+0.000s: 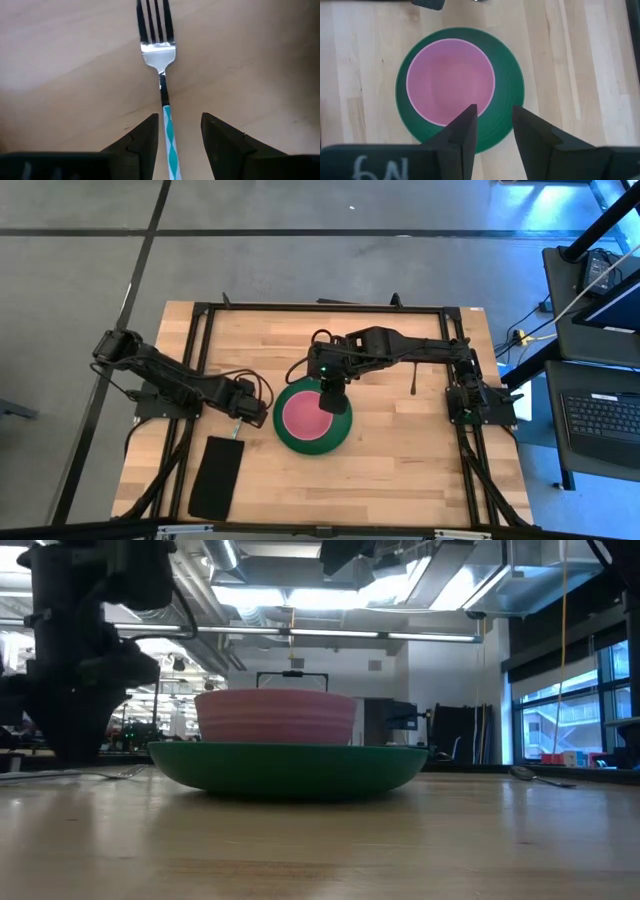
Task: Set table place
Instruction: Put the silver fork on the left side of the green plate
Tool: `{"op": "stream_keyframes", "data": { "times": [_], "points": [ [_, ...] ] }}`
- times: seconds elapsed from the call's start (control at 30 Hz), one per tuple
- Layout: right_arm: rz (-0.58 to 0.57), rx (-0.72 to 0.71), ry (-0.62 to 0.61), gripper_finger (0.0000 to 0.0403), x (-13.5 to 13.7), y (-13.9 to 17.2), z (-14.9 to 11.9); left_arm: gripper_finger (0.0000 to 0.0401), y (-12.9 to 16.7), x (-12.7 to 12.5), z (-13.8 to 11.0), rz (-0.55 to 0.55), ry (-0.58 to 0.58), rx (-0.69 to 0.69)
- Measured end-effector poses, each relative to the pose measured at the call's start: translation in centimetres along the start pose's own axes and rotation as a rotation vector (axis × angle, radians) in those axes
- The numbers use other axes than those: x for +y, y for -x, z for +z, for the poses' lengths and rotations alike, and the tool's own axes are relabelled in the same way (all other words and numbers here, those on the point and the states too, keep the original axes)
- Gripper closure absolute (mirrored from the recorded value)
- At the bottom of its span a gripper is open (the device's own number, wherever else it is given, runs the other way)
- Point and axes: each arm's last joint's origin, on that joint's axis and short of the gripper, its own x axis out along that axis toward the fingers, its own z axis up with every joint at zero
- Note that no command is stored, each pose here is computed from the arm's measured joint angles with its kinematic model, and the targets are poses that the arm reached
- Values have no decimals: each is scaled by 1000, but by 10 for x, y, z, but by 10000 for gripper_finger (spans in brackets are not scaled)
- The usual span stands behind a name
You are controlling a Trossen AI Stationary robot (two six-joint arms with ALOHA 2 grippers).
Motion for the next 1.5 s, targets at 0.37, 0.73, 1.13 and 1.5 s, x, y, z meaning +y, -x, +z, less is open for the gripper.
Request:
{"op": "stream_keyframes", "data": {
  "times": [0.37, 0.73, 1.13, 1.5],
  "points": [
    [0, 0, 0, 278, 0, 0, 0, 304, -14, 11, -4, 15, 26, 6],
    [0, 0, -1, 278, 0, 0, 0, 390, -3, 3, -3, -96, 140, 55],
    [0, 0, 0, 278, 0, 0, 0, 395, 36, -20, 9, -185, 365, -57],
    [-1, 11, 41, 278, 0, 0, -1, 393, 6, -35, 7, -108, 455, -44]
  ]
}}
